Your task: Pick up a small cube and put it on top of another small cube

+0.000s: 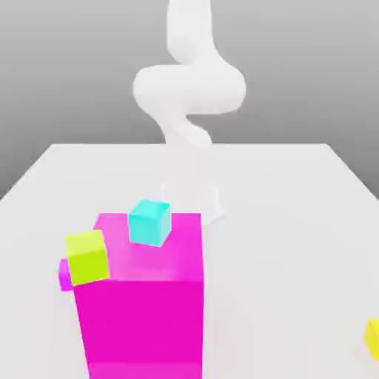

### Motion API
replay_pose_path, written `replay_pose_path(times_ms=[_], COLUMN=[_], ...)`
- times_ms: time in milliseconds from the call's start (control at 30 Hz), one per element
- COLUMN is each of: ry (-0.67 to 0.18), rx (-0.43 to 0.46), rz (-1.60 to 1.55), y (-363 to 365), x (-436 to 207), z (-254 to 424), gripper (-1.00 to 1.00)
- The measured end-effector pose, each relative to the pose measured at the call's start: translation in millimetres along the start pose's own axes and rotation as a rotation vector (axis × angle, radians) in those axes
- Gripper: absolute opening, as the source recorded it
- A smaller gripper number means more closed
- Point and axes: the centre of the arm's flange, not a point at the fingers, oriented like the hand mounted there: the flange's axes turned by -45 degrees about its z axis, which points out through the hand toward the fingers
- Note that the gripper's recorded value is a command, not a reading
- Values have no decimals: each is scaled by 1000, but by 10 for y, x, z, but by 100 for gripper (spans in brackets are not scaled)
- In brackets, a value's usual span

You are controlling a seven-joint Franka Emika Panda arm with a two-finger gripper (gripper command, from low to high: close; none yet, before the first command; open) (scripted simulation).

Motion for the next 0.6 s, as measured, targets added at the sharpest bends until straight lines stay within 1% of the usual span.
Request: replay_pose_path(times_ms=[133, 300, 467, 600], ry=[-134, -287, -435, -540], rx=[-106, -231, -355, -449], rz=[219, 502, 809, 1069], y=[578, 1360, 2058, 2446], x=[-317, -1059, -2159, -3155], z=[1006, 1969, 2614, 2838], gripper=[0, 0, 0, 0])
